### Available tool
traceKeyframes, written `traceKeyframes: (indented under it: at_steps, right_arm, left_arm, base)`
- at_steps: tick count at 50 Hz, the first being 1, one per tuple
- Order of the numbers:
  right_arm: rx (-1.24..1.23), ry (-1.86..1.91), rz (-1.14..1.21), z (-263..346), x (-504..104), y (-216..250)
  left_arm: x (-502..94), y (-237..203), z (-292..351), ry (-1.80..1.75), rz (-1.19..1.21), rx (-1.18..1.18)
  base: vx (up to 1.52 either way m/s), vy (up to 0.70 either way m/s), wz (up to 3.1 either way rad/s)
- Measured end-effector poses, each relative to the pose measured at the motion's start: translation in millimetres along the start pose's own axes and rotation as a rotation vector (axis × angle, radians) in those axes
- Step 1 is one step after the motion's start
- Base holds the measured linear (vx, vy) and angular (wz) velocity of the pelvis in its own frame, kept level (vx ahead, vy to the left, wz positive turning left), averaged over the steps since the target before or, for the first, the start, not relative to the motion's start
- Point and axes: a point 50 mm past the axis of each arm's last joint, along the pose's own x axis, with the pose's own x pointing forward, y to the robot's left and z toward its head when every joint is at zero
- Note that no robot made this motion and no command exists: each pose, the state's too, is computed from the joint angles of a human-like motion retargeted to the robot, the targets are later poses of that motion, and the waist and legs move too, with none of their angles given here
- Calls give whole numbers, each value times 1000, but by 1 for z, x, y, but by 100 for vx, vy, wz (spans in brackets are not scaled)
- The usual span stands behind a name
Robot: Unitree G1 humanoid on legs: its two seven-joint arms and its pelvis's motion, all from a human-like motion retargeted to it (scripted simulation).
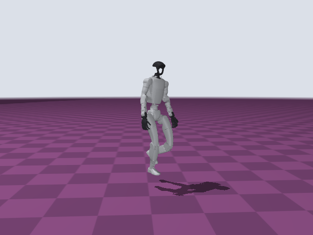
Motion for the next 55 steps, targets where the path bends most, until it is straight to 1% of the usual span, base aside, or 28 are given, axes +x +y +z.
traceKeyframes:
  at_steps: [7,14,20,27,33,44,50,55]
  right_arm:
    - [-36,-83,-32,27,1,-10]
    - [-39,-120,-21,40,2,-9]
    - [0,-106,7,34,3,4]
    - [41,-86,52,28,3,13]
    - [-16,-70,46,19,2,14]
    - [-113,-48,-6,3,0,11]
    - [-140,-52,-48,5,0,2]
    - [-127,-59,-96,6,-1,-4]
  left_arm:
    - [2,-9,14,-43,-31,91]
    - [3,-17,15,-31,-55,177]
    - [5,-19,15,-24,-37,148]
    - [9,-17,30,-48,-19,100]
    - [10,-16,37,-63,-8,98]
    - [10,-30,38,-95,-55,279]
    - [11,-37,44,-132,-48,249]
    - [10,-42,32,-100,-38,205]
  base:
    - [44,-4,-31]
    - [44,2,6]
    - [37,6,12]
    - [29,5,77]
    - [24,-4,166]
    - [12,-13,251]
    - [2,-15,221]
    - [-3,-10,256]
